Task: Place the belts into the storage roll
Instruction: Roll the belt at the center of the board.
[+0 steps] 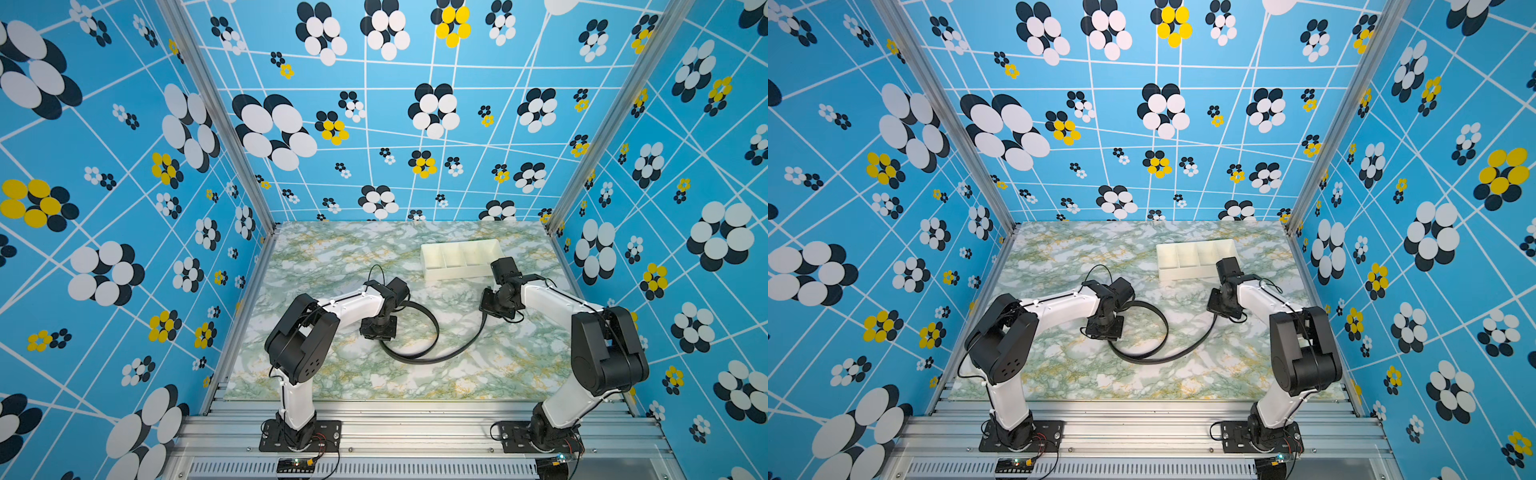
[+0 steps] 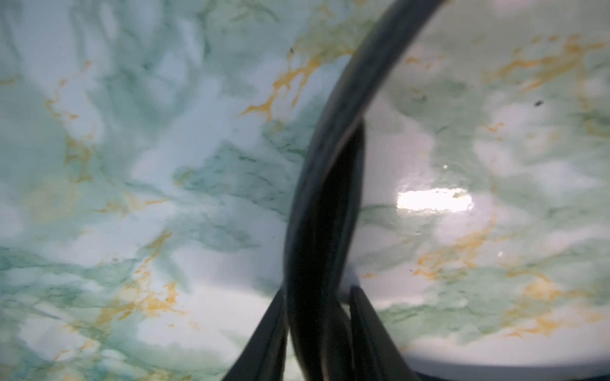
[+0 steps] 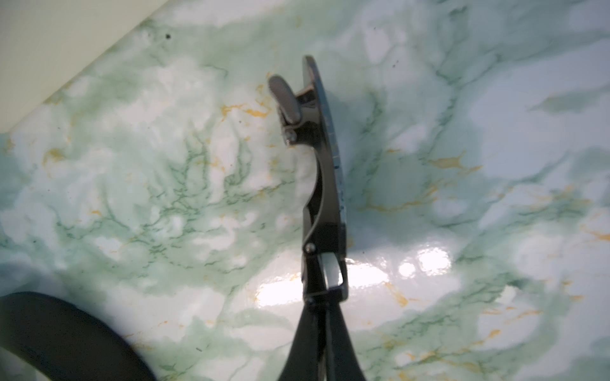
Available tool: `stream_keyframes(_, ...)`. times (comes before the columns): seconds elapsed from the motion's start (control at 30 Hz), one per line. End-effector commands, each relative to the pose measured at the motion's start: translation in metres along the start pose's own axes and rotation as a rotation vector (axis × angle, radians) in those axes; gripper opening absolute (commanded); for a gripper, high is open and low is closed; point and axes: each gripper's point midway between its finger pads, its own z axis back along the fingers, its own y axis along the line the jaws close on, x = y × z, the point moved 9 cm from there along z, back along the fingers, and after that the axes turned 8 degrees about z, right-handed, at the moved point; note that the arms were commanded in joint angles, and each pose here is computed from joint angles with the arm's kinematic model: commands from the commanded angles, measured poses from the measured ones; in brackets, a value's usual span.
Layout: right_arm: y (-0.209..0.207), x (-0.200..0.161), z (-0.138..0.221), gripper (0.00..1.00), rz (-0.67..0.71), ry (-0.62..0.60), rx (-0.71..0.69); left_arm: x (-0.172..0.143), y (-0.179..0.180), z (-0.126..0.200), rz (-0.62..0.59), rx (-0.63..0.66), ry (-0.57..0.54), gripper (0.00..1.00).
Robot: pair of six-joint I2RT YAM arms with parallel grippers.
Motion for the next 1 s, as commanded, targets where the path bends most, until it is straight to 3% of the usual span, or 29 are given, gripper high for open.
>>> stream_keyframes(0.0, -0.012, -0.01, 0.005, 0.0, -0.009, 0.03, -0.039, -0.011, 0.028, -0.037, -0.019, 0.161, 0.095, 0.34)
stream_keyframes(0.27, -0.036, -0.01, 0.01, 0.0, -0.072, 0.02, -0.073, -0.006, 0.031, -0.047, -0.069, 0.192, 0.115, 0.31)
stream_keyframes(0.43, -0.027, -0.006, 0.012, 0.0, -0.047, -0.001, 0.036, -0.003, 0.029, -0.049, -0.145, 0.202, 0.094, 0.27)
stream_keyframes(0.57, -0.002, -0.005, 0.006, 0.0, 0.018, 0.032, 0.142, 0.0, 0.022, -0.042, -0.258, 0.212, 0.064, 0.27)
stream_keyframes(0.8, 0.053, 0.003, 0.002, 0.0, 0.165, 0.051, 0.234, 0.004, -0.013, -0.027, -0.501, 0.242, -0.017, 0.28)
stream_keyframes(0.97, 0.084, 0.016, -0.002, 0.0, 0.226, 0.052, 0.263, 0.006, -0.036, -0.028, -0.603, 0.223, -0.042, 0.27)
